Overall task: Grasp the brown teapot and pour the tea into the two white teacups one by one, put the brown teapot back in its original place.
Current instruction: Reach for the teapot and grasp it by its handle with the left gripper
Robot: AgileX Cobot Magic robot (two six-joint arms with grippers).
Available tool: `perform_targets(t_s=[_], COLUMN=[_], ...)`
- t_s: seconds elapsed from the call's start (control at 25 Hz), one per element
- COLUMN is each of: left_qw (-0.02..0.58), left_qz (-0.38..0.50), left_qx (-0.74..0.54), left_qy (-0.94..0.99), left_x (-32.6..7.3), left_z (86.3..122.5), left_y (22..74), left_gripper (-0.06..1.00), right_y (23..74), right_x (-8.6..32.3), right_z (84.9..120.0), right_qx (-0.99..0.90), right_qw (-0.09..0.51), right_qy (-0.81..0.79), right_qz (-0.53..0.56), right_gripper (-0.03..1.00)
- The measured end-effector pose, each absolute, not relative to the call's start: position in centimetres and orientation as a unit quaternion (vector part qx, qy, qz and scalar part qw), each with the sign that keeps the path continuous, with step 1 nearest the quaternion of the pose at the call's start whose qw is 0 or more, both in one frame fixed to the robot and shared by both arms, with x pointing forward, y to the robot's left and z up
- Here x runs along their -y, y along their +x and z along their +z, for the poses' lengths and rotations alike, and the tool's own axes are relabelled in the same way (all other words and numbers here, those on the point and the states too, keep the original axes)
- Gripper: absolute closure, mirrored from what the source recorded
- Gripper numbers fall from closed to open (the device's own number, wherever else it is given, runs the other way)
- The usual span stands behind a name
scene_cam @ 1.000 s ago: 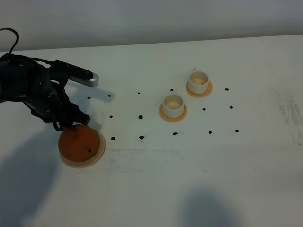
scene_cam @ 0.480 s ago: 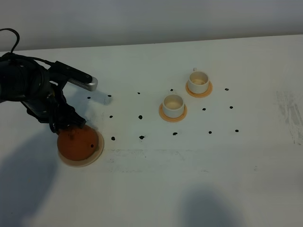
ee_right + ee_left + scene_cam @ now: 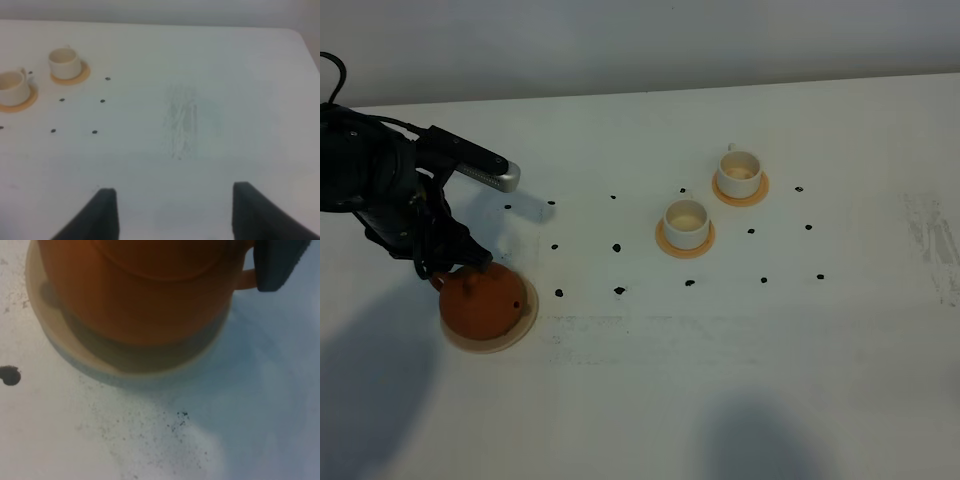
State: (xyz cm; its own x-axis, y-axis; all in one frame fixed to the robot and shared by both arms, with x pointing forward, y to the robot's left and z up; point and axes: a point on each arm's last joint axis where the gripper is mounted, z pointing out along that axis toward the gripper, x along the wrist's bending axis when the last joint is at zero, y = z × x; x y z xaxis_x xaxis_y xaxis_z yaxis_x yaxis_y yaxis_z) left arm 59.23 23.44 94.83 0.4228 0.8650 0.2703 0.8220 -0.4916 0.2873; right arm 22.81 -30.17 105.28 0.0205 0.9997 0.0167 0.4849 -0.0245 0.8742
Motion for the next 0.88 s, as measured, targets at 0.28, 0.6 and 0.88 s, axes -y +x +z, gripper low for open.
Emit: perform_targets(t_s=[0.28, 0.6, 0.88], left_qw=[0.082, 0.083, 0.089], left_qz=[0.218, 0.211, 0.192], left_qx=[-0.495, -0.529, -0.547], left_qy=[0.837, 0.818, 0.81], left_x=[-24.0, -25.4, -25.2], left_z=[95.1, 94.7, 93.4], left_y=[60.0, 60.0, 60.3], left_gripper=[0.48, 0.48, 0.48], right_y=[22.8, 22.8, 22.8], right_x=[30.2, 30.2, 30.2], right_z=[105.3, 105.3, 105.3], right_qx=[-0.6, -0.6, -0.6], right_qw=[0.357, 0.357, 0.357], right_qy=[0.619, 0.619, 0.618], right_qz=[0.36, 0.36, 0.36], right_gripper=[0.48, 0.48, 0.48])
